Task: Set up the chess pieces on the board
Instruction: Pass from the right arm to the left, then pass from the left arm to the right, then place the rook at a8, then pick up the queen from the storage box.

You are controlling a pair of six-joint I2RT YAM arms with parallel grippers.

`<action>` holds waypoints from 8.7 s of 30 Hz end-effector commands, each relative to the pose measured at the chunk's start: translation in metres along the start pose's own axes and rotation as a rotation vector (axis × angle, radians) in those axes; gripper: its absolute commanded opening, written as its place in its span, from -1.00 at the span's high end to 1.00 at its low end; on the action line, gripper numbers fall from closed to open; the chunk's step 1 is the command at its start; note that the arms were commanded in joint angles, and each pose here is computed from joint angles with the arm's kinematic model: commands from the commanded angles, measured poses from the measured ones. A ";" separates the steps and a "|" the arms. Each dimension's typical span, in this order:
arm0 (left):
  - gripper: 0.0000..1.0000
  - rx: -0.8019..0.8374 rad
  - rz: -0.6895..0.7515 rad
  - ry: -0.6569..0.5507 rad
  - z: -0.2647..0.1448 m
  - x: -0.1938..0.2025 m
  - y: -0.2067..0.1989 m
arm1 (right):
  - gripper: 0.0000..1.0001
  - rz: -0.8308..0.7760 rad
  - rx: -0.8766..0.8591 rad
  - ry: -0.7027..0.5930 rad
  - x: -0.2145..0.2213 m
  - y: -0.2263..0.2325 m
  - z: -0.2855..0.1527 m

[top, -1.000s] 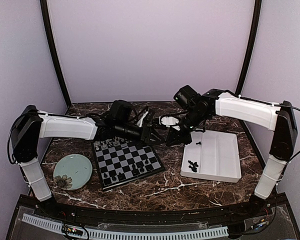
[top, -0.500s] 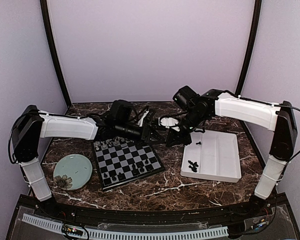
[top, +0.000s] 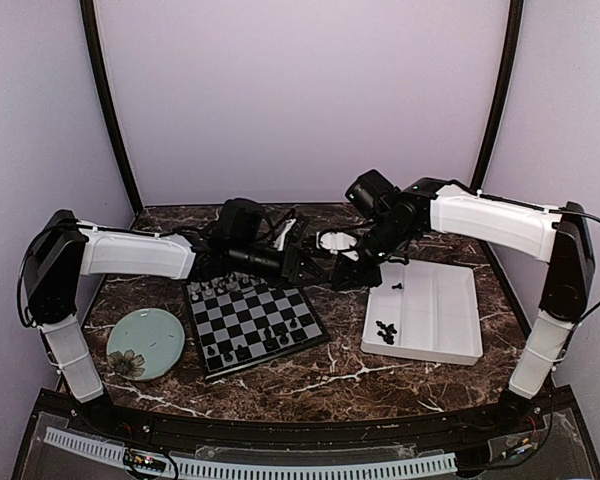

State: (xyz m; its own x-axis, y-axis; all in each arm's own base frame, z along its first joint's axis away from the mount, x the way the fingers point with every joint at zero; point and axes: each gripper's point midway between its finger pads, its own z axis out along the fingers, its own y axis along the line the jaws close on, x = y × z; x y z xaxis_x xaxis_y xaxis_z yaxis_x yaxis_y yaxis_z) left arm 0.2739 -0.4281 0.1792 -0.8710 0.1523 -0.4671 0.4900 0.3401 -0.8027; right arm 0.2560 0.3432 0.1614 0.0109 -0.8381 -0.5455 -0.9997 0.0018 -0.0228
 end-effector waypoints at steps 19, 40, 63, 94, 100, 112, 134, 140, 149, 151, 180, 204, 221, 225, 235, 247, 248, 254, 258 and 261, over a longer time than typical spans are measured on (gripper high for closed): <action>0.92 0.109 0.185 -0.328 -0.059 -0.072 -0.052 | 0.17 0.447 -0.195 -0.620 -0.021 -0.051 -0.136; 0.91 0.189 0.221 -0.492 -0.078 -0.093 -0.073 | -0.15 0.706 -0.554 -0.807 -0.079 -0.056 -0.125; 0.91 0.233 0.201 -0.464 -0.070 -0.088 -0.072 | 0.14 0.703 -0.644 -0.792 -0.096 -0.045 -0.108; 0.35 0.039 0.205 -0.487 -0.080 -0.085 -0.047 | 0.92 0.608 -0.442 -0.679 -0.086 -0.054 -0.088; -0.06 -0.097 0.299 -0.489 -0.113 -0.063 -0.047 | 0.93 0.475 -0.164 -0.450 -0.048 -0.066 -0.057; -0.16 -0.482 0.243 -0.660 -0.191 -0.051 -0.001 | 0.94 0.144 -0.038 -0.005 -0.016 -0.005 0.022; -0.19 -0.534 0.182 -0.680 -0.205 -0.046 0.014 | 0.96 -0.010 -0.026 0.282 0.011 0.020 0.096; -0.19 -0.533 0.181 -0.675 -0.204 -0.045 0.015 | 0.96 -0.015 -0.024 0.286 0.010 0.019 0.102; -0.19 -0.537 0.178 -0.667 -0.203 -0.044 0.017 | 0.95 -0.018 -0.023 0.294 0.012 0.018 0.109; -0.19 -0.536 0.178 -0.665 -0.202 -0.044 0.018 | 0.95 -0.021 -0.027 0.299 0.013 0.019 0.110; -0.19 -0.528 0.167 -0.639 -0.192 -0.041 0.026 | 0.53 -0.015 -0.009 0.239 -0.012 0.020 0.088; -0.17 -0.483 0.207 -0.578 -0.174 -0.050 0.019 | 0.59 0.230 0.135 0.388 0.142 -0.028 0.011; -0.16 -0.474 0.194 -0.566 -0.171 -0.049 0.019 | 0.59 0.343 0.021 0.351 0.155 0.008 0.028; -0.16 -0.472 0.193 -0.565 -0.171 -0.050 0.019 | 0.62 0.360 0.013 0.375 0.162 0.011 0.033; -0.16 -0.474 0.186 -0.562 -0.170 -0.047 0.021 | 0.55 0.402 -0.001 0.403 0.171 0.018 0.038; -0.16 -0.474 0.171 -0.554 -0.168 -0.044 0.025 | 0.42 0.428 -0.044 0.414 0.169 0.032 0.035; -0.16 -0.471 0.169 -0.555 -0.168 -0.045 0.025 | 0.40 0.429 -0.052 0.419 0.170 0.034 0.035; -0.16 -0.467 0.167 -0.555 -0.167 -0.045 0.025 | 0.28 0.433 -0.055 0.469 0.180 0.040 0.042; -0.16 -0.470 0.167 -0.558 -0.168 -0.045 0.025 | 0.30 0.449 -0.024 0.506 0.190 0.036 0.048; -0.16 -0.467 0.166 -0.560 -0.169 -0.045 0.024 | 0.38 0.453 0.008 0.520 0.193 0.030 0.050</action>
State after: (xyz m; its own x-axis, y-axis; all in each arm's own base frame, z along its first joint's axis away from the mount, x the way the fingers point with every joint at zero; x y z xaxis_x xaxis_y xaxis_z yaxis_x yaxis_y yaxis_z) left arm 0.3172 -0.2703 0.2285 -0.5973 -0.1934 -0.7784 0.4250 0.7468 -0.5116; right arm 0.2281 0.2187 0.0256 -0.3956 -0.9139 -0.0908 -0.9137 0.3816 0.1400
